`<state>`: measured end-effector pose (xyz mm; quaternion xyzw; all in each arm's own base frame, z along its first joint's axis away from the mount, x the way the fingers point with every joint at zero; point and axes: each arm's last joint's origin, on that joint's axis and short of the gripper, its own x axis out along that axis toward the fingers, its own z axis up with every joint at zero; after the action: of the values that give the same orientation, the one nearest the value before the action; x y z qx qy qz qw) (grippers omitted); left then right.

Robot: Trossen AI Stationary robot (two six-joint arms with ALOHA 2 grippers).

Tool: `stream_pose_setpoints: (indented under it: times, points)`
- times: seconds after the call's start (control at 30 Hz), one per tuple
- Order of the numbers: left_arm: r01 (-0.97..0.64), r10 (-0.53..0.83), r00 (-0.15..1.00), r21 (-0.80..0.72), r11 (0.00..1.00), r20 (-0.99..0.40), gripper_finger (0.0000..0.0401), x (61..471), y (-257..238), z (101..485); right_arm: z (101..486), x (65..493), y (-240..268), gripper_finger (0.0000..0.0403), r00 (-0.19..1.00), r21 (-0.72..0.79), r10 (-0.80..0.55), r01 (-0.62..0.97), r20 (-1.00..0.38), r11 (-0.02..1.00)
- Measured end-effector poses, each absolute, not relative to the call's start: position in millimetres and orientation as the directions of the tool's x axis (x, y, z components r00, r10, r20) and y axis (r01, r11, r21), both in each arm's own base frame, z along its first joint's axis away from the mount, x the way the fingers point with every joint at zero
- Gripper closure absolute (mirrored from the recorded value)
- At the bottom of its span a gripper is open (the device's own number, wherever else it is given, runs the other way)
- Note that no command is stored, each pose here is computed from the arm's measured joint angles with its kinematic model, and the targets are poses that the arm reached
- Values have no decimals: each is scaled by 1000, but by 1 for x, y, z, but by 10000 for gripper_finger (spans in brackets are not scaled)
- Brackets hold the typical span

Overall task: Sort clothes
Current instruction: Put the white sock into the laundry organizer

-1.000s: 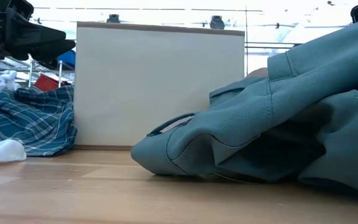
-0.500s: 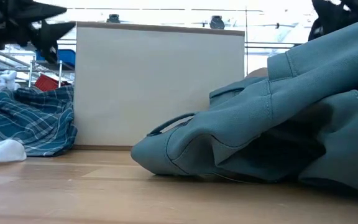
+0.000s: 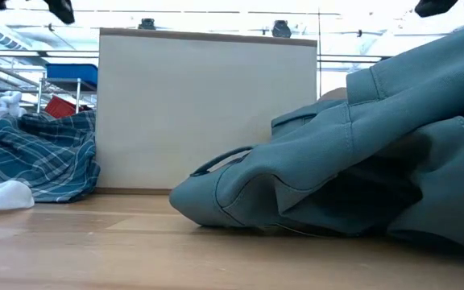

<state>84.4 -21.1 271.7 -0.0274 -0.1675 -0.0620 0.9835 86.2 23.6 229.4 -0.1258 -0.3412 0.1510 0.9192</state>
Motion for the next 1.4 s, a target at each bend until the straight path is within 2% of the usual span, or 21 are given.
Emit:
stream_pose_setpoints:
  times: [0.2, 0.5, 0.67, 0.77, 0.8, 0.87, 0.97, 1.03, 1.27, 1.4]
  points:
    - [117, -131, 970, 79, 990, 204, 240, 102, -27, 306, 234, 87, 24, 261, 690, -394, 357, -113, 629, 912]
    - [183, -186, 982, 112, 977, 15, 240, 134, -39, 357, 230, 103, 27, 261, 753, -346, 365, -194, 548, 918]
    - [259, -258, 966, 128, 957, -28, 240, 149, -50, 376, 260, 108, 28, 261, 707, -326, 360, -191, 609, 926]
    - [301, -299, 954, 143, 943, -35, 240, 154, -56, 380, 280, 117, 29, 261, 722, -227, 337, -249, 604, 941]
    - [309, -307, 951, 143, 940, -38, 240, 155, -58, 381, 289, 122, 28, 261, 752, -179, 291, -230, 591, 957]
    - [325, -321, 946, 140, 935, -54, 240, 159, -62, 379, 303, 134, 27, 261, 846, -89, 212, -194, 490, 977]
    - [347, -339, 937, 141, 927, -82, 240, 164, -68, 375, 316, 156, 28, 261, 961, 9, 193, -198, 200, 980]
    - [345, -332, 936, 118, 931, -117, 240, 166, -71, 371, 320, 169, 30, 261, 980, 105, 196, -198, 26, 975]
    - [297, -317, 903, -114, 948, -290, 240, 171, -82, 351, 328, 196, 51, 261, 876, 363, 395, -286, -276, 887]
    - [297, -346, 873, -189, 936, -343, 240, 176, -94, 342, 325, 201, 64, 261, 810, 498, 474, -271, -344, 824]
